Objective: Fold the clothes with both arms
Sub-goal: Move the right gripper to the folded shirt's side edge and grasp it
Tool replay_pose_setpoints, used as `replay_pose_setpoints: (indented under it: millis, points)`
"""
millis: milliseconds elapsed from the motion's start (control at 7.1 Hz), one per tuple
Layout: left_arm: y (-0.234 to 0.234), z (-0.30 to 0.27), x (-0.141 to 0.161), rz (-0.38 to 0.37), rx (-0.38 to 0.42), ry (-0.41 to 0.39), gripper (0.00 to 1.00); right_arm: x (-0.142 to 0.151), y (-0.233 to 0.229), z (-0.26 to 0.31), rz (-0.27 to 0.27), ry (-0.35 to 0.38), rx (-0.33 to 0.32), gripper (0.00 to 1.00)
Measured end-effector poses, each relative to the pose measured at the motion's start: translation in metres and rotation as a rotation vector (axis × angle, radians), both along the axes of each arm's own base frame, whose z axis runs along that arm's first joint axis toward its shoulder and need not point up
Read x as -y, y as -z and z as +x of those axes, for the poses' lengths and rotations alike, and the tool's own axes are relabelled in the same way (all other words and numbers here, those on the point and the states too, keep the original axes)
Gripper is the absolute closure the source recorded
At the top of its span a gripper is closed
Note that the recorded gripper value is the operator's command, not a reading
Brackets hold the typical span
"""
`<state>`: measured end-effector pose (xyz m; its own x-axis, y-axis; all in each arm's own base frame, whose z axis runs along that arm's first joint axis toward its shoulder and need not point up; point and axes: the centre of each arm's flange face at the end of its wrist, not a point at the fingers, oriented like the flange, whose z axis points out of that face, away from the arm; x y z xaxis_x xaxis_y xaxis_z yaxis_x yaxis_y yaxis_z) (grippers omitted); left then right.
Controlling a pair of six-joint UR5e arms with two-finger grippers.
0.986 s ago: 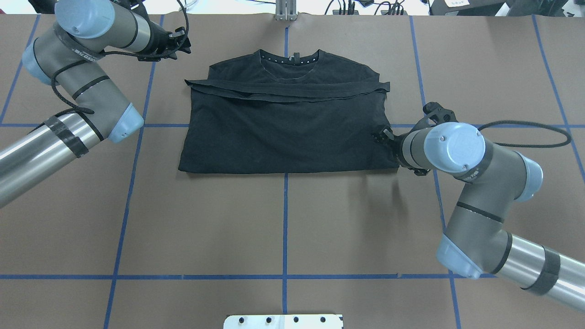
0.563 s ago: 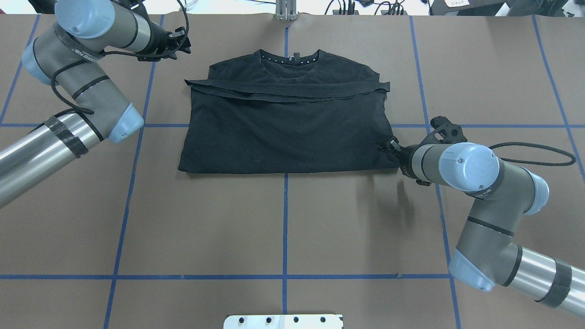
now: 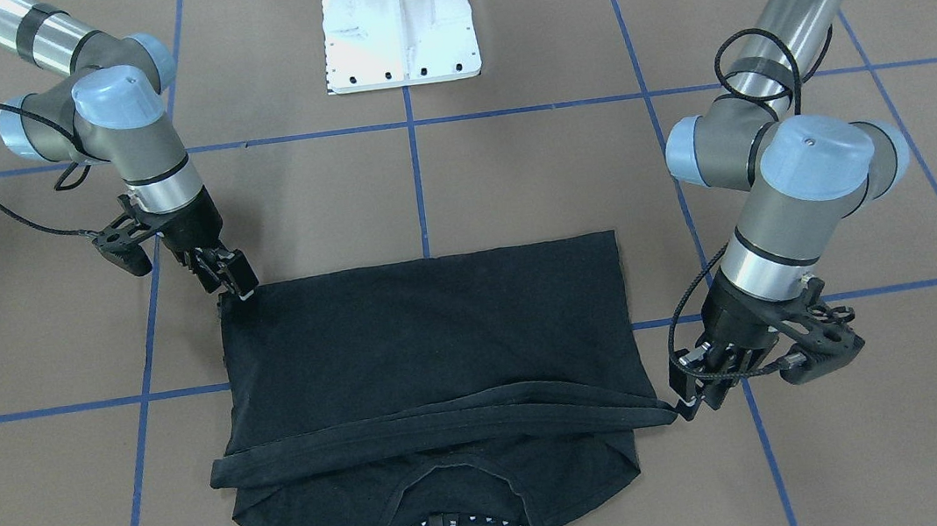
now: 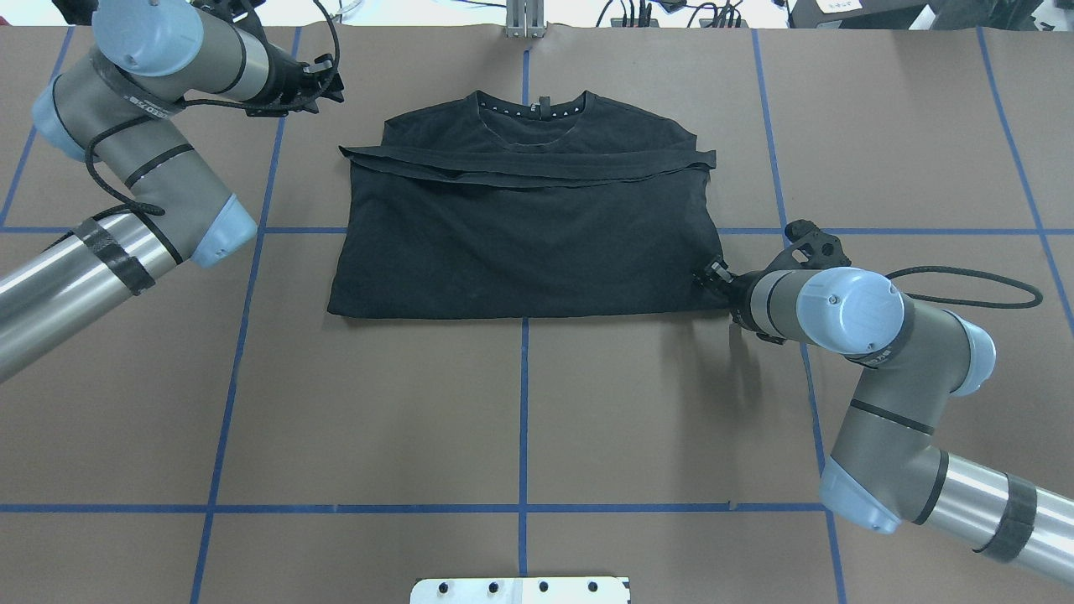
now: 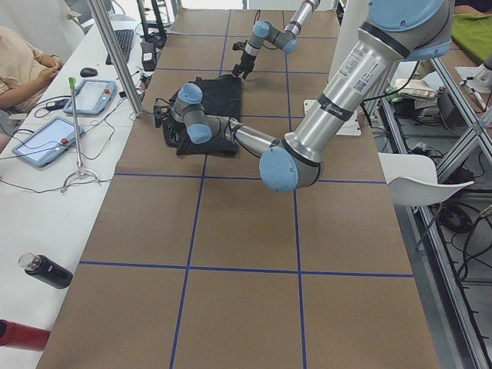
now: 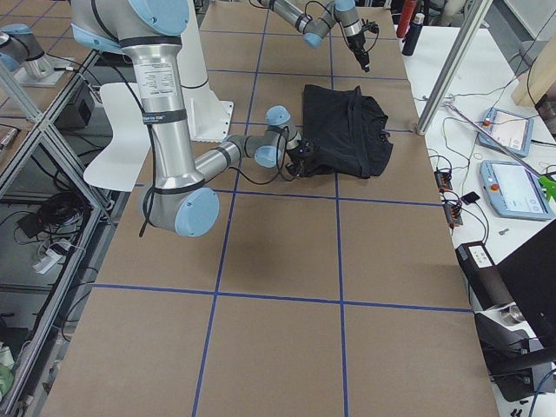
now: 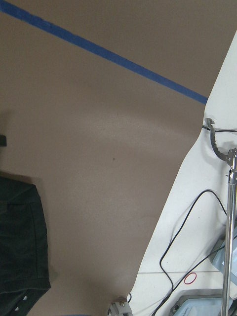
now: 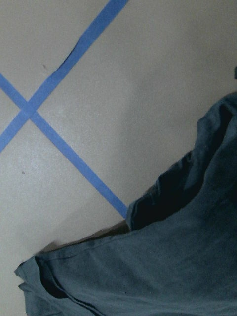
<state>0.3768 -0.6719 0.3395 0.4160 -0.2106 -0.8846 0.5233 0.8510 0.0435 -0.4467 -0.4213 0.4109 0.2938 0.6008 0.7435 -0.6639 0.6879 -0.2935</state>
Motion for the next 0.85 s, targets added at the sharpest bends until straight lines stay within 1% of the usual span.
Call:
replay_pose_setpoints:
  millis: [423, 845]
  points:
    - [-0.004, -0.002, -0.003, -0.002, 0.001, -0.001, 0.53, 0.003, 0.005, 0.002, 0.002, 0.007, 0.006, 1.00]
    - [-0.005, -0.003, -0.004, -0.002, 0.000, -0.001, 0.53, 0.010, 0.017, 0.026, -0.021, 0.025, 0.053, 1.00]
